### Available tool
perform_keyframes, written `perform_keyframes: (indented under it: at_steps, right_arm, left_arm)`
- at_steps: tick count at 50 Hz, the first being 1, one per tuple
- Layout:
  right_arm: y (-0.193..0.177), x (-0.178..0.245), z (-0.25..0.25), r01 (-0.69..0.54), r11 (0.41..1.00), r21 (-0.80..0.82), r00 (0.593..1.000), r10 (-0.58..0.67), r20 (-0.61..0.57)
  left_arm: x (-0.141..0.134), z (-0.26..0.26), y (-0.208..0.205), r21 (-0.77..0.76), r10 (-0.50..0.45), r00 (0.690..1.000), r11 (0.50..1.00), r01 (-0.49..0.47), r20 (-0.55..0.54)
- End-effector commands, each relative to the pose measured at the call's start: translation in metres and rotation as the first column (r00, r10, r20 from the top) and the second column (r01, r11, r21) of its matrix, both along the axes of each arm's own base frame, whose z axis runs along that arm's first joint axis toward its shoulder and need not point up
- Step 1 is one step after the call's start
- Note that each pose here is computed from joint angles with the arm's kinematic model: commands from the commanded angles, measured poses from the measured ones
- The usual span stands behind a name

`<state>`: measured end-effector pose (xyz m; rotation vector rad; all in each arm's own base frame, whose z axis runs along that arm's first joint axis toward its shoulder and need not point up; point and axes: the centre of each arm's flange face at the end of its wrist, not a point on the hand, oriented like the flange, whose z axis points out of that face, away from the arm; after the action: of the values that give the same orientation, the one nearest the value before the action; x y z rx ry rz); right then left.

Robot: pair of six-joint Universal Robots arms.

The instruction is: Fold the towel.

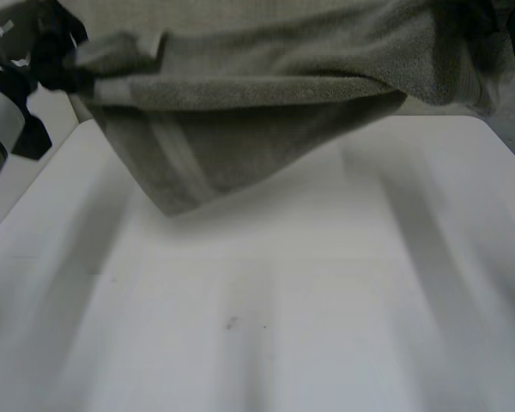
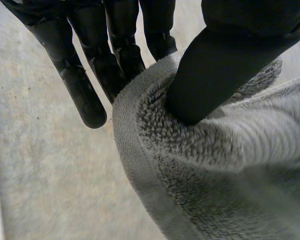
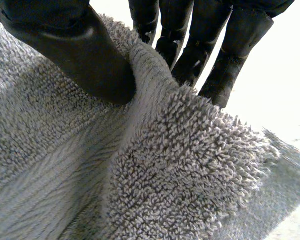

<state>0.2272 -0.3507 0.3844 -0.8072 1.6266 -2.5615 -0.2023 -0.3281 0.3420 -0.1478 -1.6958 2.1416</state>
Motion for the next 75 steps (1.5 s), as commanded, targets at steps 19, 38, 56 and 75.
perform_keyframes:
  at_steps: [19, 38, 56, 75]
  right_arm:
    - [0.058, -0.009, -0.094, 0.110, 0.820, 0.562, 0.897, 0.162, -0.412]
    - [0.045, 0.010, -0.189, 0.088, 0.733, 0.674, 0.864, 0.281, -0.418]
    - [0.051, 0.015, -0.190, 0.069, 0.729, 0.681, 0.863, 0.299, -0.408]
    - [0.054, 0.019, -0.198, 0.065, 0.739, 0.671, 0.855, 0.306, -0.419]
  left_arm:
    - [0.001, -0.085, 0.046, 0.339, -0.120, 0.987, 0.929, 0.149, -0.107]
    - [0.004, -0.173, 0.050, 0.511, -0.147, 0.968, 0.859, 0.023, 0.205]
    - [-0.037, -0.153, 0.079, 0.383, -0.259, 0.900, 0.917, 0.115, 0.350]
    - [-0.038, -0.169, 0.046, 0.277, -0.107, 0.753, 0.955, -0.103, 0.649]
